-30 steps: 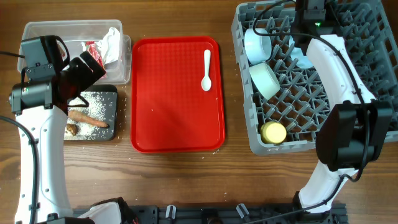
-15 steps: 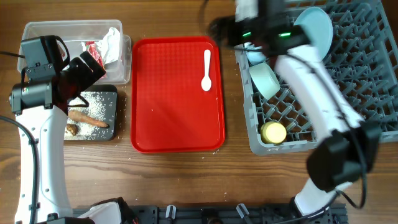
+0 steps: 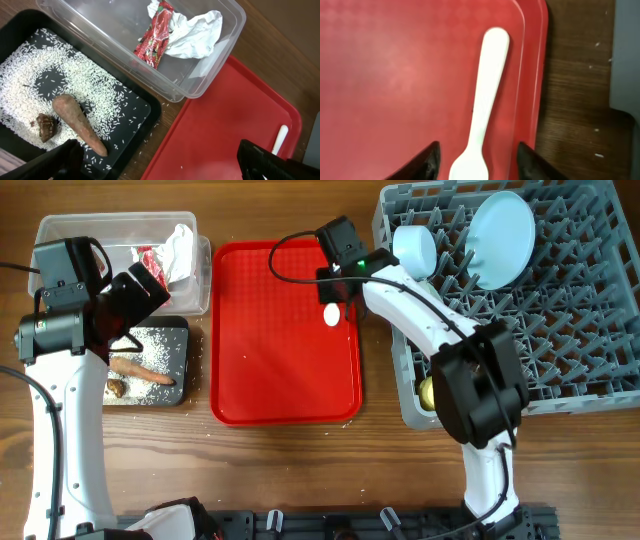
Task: Sort waste into correct bins and load items into the dishwasher rack
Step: 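Grasp the white spoon on the red tray with the right gripper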
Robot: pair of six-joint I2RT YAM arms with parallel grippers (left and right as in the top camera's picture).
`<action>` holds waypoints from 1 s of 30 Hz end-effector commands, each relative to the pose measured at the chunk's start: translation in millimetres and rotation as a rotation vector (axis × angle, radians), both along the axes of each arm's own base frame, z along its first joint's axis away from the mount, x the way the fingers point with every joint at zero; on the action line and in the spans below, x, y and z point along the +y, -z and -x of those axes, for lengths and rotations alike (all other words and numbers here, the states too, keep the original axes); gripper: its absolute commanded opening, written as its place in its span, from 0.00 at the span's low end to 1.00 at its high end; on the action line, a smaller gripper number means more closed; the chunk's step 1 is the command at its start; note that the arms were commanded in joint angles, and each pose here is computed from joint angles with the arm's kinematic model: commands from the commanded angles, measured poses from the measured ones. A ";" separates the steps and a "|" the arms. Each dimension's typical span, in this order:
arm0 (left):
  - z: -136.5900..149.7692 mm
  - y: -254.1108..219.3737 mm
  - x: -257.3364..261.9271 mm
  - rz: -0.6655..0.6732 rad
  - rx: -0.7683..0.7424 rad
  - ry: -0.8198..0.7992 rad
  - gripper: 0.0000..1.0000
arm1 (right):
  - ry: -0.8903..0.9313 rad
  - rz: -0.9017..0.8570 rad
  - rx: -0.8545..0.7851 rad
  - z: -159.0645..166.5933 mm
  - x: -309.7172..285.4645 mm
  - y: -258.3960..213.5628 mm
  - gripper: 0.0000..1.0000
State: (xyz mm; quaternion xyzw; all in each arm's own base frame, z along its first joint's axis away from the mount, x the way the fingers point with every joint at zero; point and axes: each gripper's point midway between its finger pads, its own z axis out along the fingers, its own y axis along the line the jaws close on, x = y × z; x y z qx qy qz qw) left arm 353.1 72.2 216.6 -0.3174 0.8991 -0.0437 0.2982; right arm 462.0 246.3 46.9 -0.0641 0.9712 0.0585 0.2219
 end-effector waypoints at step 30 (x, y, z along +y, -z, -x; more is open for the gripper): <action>-1.9 -7.3 -1.3 -0.008 -0.020 0.015 1.00 | 0.055 -0.114 0.009 0.0 15.2 -9.9 0.04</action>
